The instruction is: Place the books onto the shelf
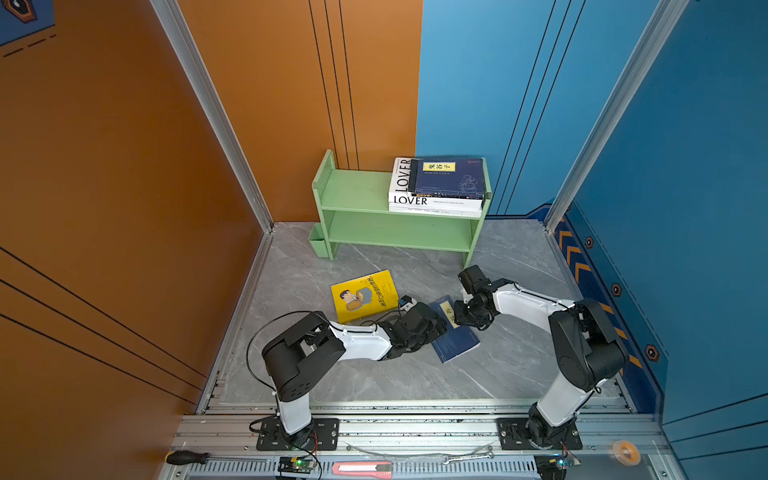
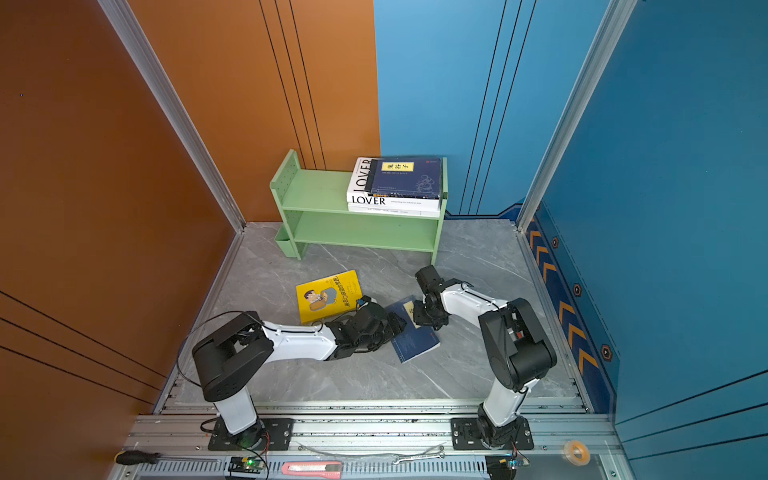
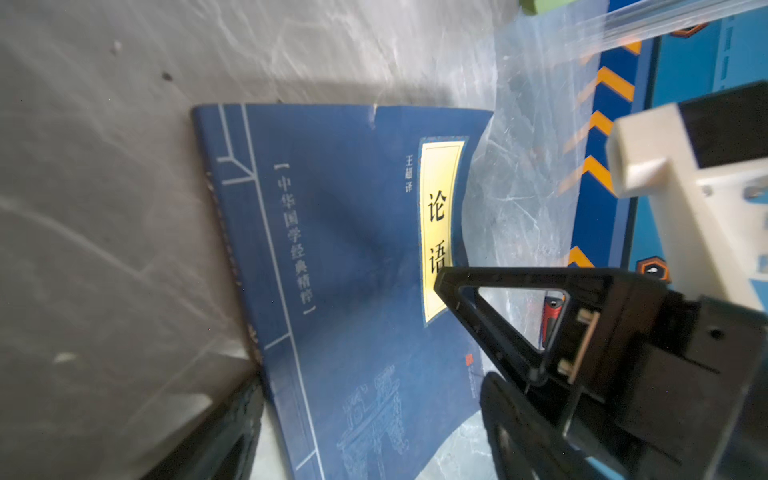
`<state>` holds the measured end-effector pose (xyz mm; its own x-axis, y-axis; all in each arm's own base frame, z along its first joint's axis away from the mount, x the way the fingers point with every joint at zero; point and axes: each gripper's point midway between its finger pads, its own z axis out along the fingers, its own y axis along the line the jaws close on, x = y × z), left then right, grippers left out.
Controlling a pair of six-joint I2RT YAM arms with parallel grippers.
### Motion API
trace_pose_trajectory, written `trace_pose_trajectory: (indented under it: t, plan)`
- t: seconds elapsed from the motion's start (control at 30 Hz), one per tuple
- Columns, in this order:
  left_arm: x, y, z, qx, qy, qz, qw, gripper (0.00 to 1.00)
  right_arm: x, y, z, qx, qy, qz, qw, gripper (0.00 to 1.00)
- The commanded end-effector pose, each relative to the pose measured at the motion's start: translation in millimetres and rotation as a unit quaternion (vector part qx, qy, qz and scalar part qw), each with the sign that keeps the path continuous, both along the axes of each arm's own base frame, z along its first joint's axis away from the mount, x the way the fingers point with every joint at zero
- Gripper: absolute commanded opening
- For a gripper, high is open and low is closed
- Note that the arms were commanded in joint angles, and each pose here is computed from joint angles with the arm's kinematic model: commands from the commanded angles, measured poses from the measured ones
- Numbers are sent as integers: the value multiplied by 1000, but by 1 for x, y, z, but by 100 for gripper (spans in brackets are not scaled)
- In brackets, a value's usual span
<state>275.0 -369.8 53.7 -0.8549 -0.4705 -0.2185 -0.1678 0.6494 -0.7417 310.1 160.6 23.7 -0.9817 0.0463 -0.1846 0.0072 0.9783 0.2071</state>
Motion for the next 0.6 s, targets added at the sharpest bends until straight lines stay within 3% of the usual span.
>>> trace_pose_trajectory:
  t: [0.0, 0.13, 0.3, 0.43, 0.57]
  plan:
    - [14, -32, 57, -120, -94, -17, 988, 76, -23, 40, -10, 78, 51, 51, 994, 37]
    - [18, -32, 64, -169, -105, 5, 980, 66, -23, 45, -7, 88, 50, 57, 993, 37]
    - [19, -25, 56, -165, -98, 21, 981, 63, -23, 45, -6, 87, 48, 56, 993, 37]
    - [17, -27, 48, -166, -86, 18, 982, 50, -20, 46, -3, 92, 43, 55, 993, 37]
    - [19, -31, 53, -173, -91, 13, 981, 45, -17, 46, -1, 96, 40, 51, 993, 37]
